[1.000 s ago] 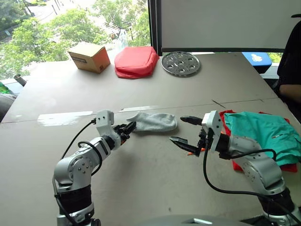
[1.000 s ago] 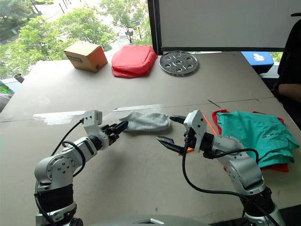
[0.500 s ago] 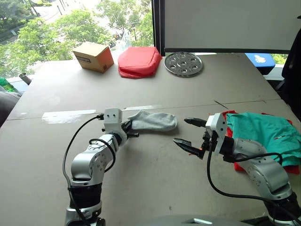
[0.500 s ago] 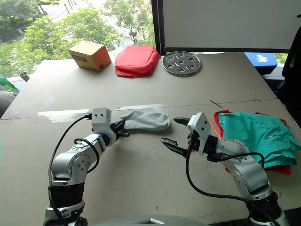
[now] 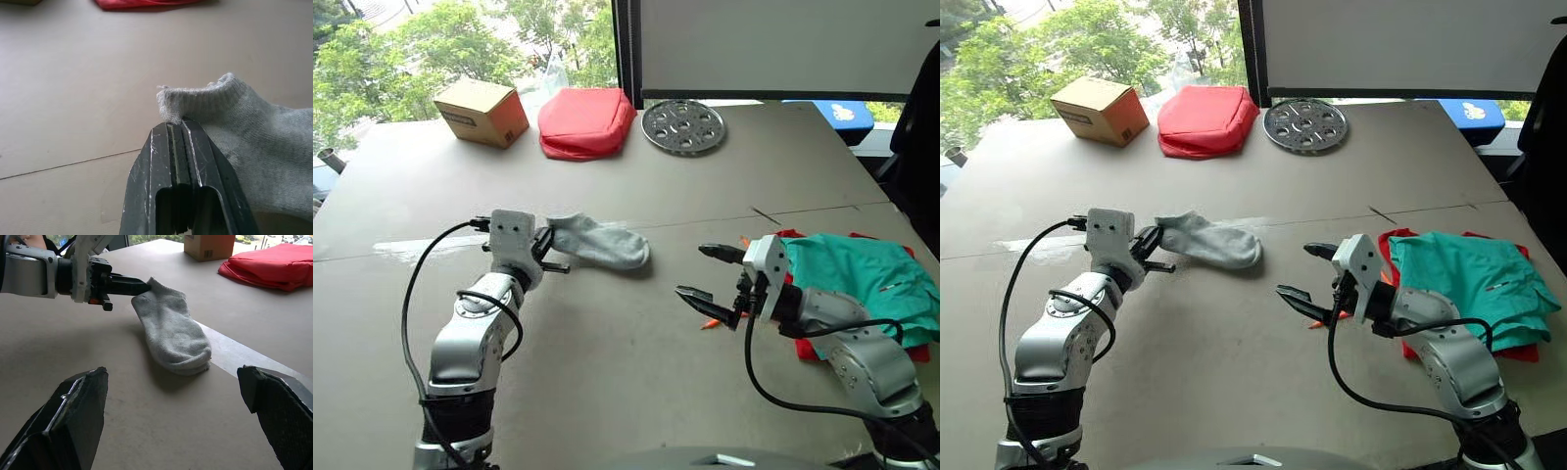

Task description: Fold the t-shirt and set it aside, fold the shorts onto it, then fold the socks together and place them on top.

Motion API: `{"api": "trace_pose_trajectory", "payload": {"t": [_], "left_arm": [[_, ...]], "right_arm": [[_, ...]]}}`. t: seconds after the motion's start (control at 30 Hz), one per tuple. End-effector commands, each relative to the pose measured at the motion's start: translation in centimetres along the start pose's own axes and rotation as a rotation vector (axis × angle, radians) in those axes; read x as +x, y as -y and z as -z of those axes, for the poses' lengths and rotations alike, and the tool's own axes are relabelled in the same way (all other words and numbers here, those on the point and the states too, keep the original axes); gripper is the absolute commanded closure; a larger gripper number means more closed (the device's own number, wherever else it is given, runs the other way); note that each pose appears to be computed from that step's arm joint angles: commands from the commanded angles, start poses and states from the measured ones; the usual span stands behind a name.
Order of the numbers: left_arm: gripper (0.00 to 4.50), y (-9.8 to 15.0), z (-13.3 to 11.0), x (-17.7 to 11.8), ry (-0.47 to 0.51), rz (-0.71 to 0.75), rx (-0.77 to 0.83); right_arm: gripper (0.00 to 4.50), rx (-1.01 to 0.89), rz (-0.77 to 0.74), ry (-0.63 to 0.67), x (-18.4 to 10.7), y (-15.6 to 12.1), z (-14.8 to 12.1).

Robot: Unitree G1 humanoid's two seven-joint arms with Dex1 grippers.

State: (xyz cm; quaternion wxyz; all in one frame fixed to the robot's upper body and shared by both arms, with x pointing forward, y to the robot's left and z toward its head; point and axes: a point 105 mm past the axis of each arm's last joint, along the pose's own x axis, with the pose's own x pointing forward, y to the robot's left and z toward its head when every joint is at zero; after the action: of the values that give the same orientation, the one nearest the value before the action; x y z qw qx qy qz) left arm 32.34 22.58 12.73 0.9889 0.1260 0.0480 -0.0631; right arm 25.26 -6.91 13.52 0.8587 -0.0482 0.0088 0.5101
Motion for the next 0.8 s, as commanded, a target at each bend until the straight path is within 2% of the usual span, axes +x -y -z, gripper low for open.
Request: {"api": "trace_pose_trajectory", "payload": {"t": [0.03,0.17,0.33,0.5,0.57,0.73,0.77,0.8], "left_arm": [[4.46,1.8,-3.4,-0.4,0.191,0.093,0.209],[4.46,4.5,-4.0,-0.9,0.283,0.245,0.391],[4.46,7.5,-3.7,-1.0,0.343,0.408,0.530],[4.46,11.1,-1.1,-0.9,0.291,0.660,0.643],[4.46,11.5,0.7,-0.4,0.218,0.723,0.659],[4.46,12.5,3.0,0.5,0.134,0.811,0.621],[3.79,12.4,3.0,0.6,0.121,0.813,0.571],[3.62,12.0,2.2,0.6,0.141,0.799,0.514]], "right_arm": [[0.00,-0.026,0.012,0.042,-0.4,0.2,-1.1],[0.00,-0.021,0.023,0.037,-0.8,0.2,-0.9],[0.00,-0.012,0.032,0.029,-1.0,0.0,-0.8],[0.00,-0.004,0.035,0.022,-1.1,-0.3,-0.7],[0.00,-0.002,0.039,0.016,-1.1,-0.3,-0.7],[0.00,0.024,0.040,0.000,-1.3,-0.4,-0.7],[0.00,0.033,0.035,-0.002,-1.3,-0.5,-0.7],[0.00,0.040,0.033,-0.003,-1.2,-0.5,-0.8]]}}
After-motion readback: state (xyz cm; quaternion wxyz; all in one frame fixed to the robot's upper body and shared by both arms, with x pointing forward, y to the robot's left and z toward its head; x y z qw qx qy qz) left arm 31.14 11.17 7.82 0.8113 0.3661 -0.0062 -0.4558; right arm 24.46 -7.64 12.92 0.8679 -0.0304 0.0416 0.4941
